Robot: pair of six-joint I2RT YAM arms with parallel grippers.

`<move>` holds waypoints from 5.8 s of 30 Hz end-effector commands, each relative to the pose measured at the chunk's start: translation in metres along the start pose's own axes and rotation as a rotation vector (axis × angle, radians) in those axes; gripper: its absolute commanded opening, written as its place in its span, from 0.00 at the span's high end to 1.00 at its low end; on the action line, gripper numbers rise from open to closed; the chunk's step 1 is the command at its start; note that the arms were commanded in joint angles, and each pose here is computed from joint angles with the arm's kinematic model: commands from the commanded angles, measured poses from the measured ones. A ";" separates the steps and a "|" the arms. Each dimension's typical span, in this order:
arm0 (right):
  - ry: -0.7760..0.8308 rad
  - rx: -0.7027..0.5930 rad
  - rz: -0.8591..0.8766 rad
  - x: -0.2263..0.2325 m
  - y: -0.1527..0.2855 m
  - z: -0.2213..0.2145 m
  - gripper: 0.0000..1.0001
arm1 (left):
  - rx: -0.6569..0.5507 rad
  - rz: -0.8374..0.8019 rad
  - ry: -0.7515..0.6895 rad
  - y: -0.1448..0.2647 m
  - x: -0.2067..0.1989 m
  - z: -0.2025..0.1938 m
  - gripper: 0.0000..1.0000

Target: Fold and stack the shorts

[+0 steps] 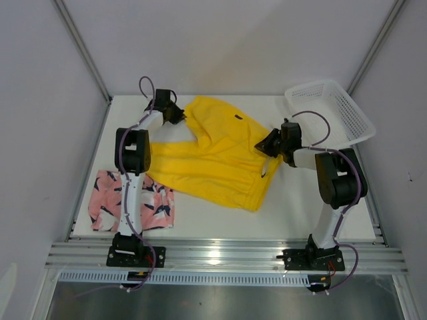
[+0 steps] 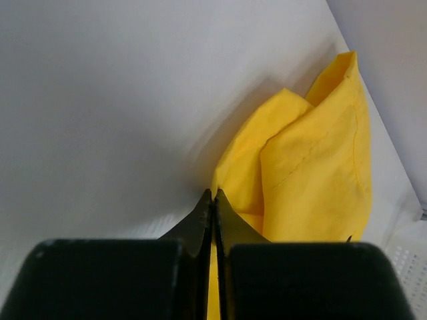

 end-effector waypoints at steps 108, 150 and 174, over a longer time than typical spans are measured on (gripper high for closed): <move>-0.084 0.015 -0.152 -0.046 -0.015 0.026 1.00 | -0.187 -0.579 -0.358 0.070 -0.113 0.062 0.02; 0.096 0.000 -0.168 0.010 -0.026 0.050 1.00 | 0.091 0.058 -0.477 0.049 0.005 0.025 0.24; 0.143 0.057 -0.069 0.024 -0.016 0.019 0.99 | 0.195 0.270 -0.546 0.034 0.020 0.000 0.46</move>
Point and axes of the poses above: each gripper's point midway between its finger pads, its own y axis back along the fingers, its own x axis along the line the jaws close on, z = x × y, the point moved 9 cm from there along y, back along the fingers, and after that the axes turned 11 degrees about -y, right-handed, at the moved point
